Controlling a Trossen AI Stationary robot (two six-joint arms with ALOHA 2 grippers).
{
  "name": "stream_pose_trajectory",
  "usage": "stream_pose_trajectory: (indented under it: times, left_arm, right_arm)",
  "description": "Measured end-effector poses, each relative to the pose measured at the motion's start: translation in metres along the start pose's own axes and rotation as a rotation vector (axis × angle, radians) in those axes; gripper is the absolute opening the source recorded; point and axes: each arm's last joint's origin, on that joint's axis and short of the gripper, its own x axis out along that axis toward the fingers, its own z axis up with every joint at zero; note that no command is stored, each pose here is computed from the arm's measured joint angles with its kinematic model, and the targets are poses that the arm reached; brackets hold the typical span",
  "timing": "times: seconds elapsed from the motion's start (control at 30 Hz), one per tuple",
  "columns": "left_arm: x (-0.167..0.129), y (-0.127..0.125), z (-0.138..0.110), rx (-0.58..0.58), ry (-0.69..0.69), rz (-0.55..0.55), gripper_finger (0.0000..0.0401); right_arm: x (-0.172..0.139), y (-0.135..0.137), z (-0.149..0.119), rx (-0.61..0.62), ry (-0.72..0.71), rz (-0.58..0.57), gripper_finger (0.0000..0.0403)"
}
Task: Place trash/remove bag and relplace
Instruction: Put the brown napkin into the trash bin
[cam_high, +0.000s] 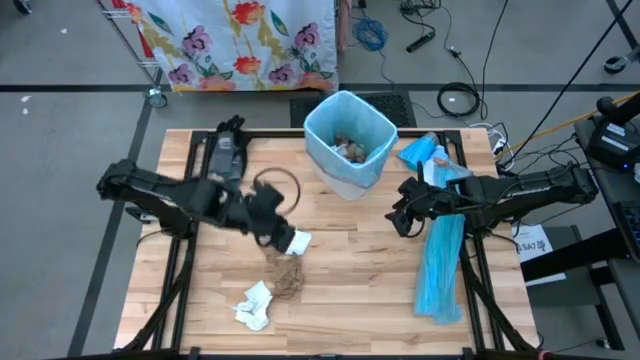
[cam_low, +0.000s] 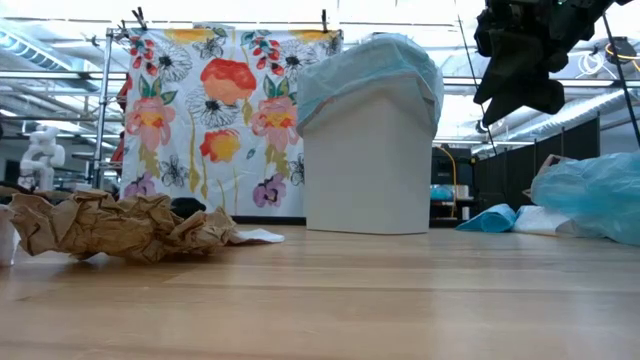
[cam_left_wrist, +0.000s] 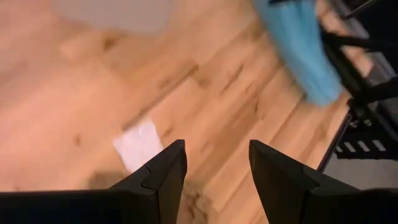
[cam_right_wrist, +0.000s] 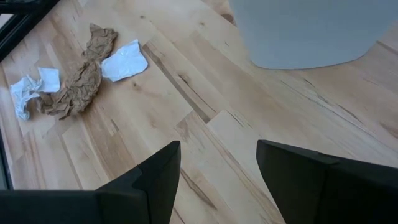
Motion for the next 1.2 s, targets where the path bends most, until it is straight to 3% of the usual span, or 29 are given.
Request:
stream_pose_trajectory:
  times: [0.4, 0.6, 0.73, 0.9, 1.07, 1.2]
  left_arm:
    - [0.034, -0.031, -0.053, -0.069, 0.052, 0.014, 0.0177]
    - [0.068, -0.045, -0.078, -0.035, 0.233, 0.018, 0.0177]
    - [0.088, -0.052, -0.093, -0.01, 0.273, 0.028, 0.0177]
    - [0.115, -0.042, -0.11, 0.019, 0.34, 0.121, 0.0177]
    - [0.136, -0.016, -0.127, 0.016, 0.39, 0.152, 0.0177]
    - [0.147, 0.004, -0.129, -0.054, 0.373, 0.15, 0.0177]
  right_arm:
    - [0.0, 0.0, 0.0, 0.0, 0.0, 0.0, 0.0203]
    - [0.0, 0.0, 0.0, 0.0, 0.0, 0.0, 0.0203]
    - [0.0, 0.0, 0.0, 0.0, 0.0, 0.001, 0.0203]
    - [0.0, 0.0, 0.0, 0.0, -0.001, 0.0, 0.0203]
    - [0.0, 0.0, 0.0, 0.0, 0.0, 0.0, 0.0203]
    - [0.0, 0.0, 0.0, 0.0, 0.0, 0.0, 0.0203]
